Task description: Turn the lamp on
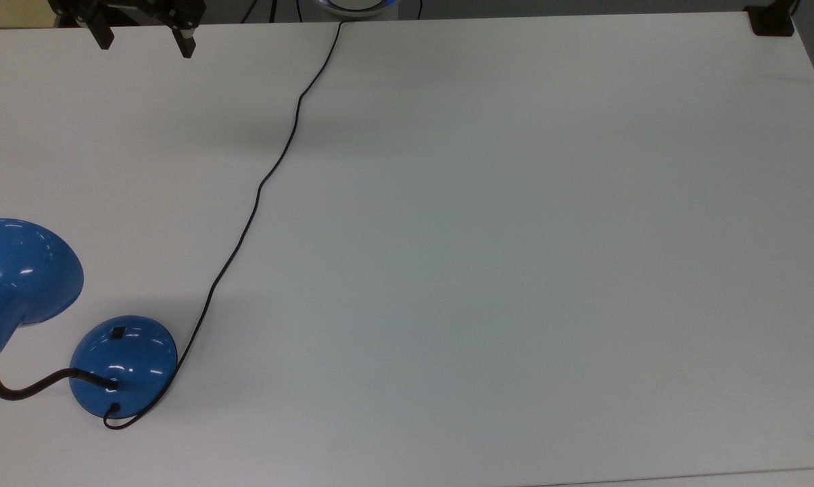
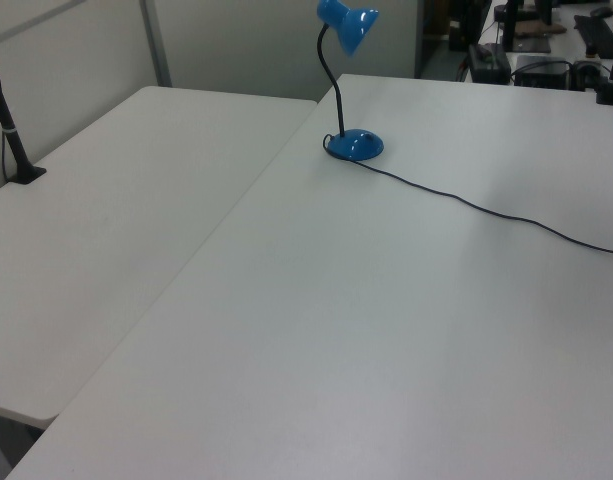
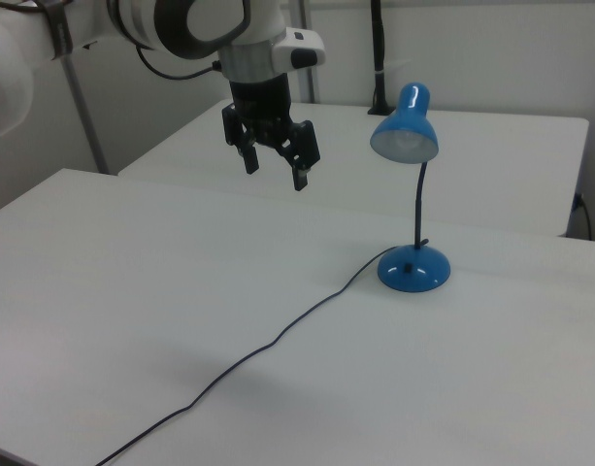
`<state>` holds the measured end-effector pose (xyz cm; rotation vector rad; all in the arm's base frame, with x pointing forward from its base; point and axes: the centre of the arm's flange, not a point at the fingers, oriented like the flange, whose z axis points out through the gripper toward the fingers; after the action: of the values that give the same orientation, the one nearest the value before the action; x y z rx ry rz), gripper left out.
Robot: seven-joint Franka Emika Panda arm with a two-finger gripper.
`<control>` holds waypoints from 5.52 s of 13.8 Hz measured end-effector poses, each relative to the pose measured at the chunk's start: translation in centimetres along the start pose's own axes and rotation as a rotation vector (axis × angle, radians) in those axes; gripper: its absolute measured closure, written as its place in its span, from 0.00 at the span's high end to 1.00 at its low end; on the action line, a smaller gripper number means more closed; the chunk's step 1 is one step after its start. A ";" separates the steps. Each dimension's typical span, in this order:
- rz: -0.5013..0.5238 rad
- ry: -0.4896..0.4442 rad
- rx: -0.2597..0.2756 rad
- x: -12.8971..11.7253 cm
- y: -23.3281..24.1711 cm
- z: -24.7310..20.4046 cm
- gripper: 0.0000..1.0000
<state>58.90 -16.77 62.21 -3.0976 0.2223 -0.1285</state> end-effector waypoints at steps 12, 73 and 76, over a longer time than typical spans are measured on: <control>-0.059 0.011 -0.002 0.9 -1.1 1.0 0.81; -0.160 0.509 -0.193 13.9 5.2 31.1 0.01; -0.160 0.509 -0.193 13.9 5.2 31.1 0.01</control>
<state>74.53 -23.05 32.12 -3.2031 -0.0068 -0.9552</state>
